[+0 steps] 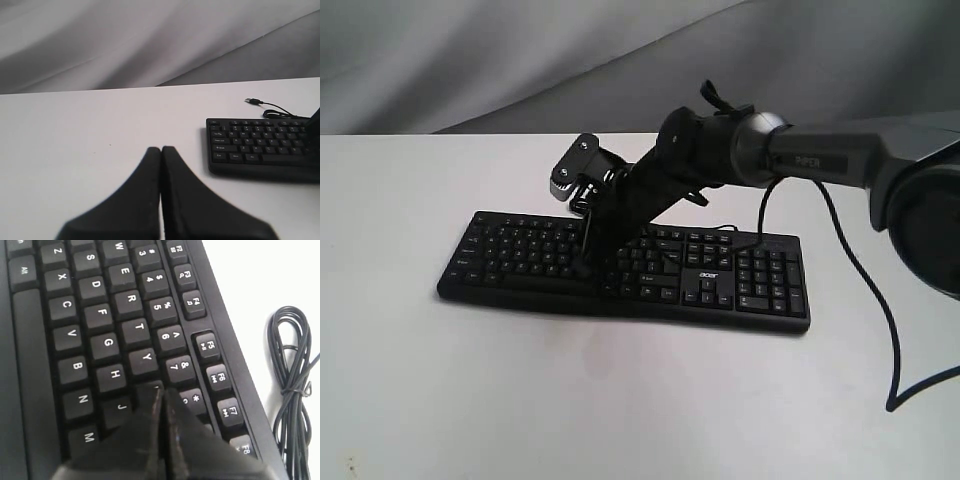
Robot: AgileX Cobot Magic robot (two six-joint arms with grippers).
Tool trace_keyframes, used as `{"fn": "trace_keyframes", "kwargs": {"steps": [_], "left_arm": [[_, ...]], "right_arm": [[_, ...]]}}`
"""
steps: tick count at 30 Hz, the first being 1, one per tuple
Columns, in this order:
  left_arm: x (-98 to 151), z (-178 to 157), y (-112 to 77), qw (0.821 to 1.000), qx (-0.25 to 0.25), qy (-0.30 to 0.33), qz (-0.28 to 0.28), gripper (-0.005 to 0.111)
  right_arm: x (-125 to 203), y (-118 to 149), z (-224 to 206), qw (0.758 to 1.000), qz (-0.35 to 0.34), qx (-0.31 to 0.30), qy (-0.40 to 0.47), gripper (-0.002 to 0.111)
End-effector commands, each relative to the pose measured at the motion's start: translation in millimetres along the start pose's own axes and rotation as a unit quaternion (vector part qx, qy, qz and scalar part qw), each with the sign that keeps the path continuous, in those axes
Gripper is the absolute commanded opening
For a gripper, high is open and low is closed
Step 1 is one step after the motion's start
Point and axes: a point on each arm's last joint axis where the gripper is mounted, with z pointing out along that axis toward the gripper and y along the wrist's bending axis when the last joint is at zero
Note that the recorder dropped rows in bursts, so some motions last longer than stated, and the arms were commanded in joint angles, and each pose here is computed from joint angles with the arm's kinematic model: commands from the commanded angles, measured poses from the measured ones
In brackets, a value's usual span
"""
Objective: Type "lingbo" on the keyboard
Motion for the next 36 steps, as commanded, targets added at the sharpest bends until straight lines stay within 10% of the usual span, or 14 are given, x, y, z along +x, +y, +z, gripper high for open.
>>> {"fn": "trace_keyframes", "kwargs": {"steps": [1, 36], "left_arm": [[1, 0, -0.2, 1.000, 0.000, -0.003, -0.003, 0.001], [1, 0, -0.2, 1.000, 0.000, -0.003, -0.003, 0.001]], "right_arm": [[-2, -2, -2, 1.000, -0.001, 0.006, -0.003, 0.000], [-21, 24, -10, 0.999, -0.015, -0.030, -0.008, 0.000]]}}
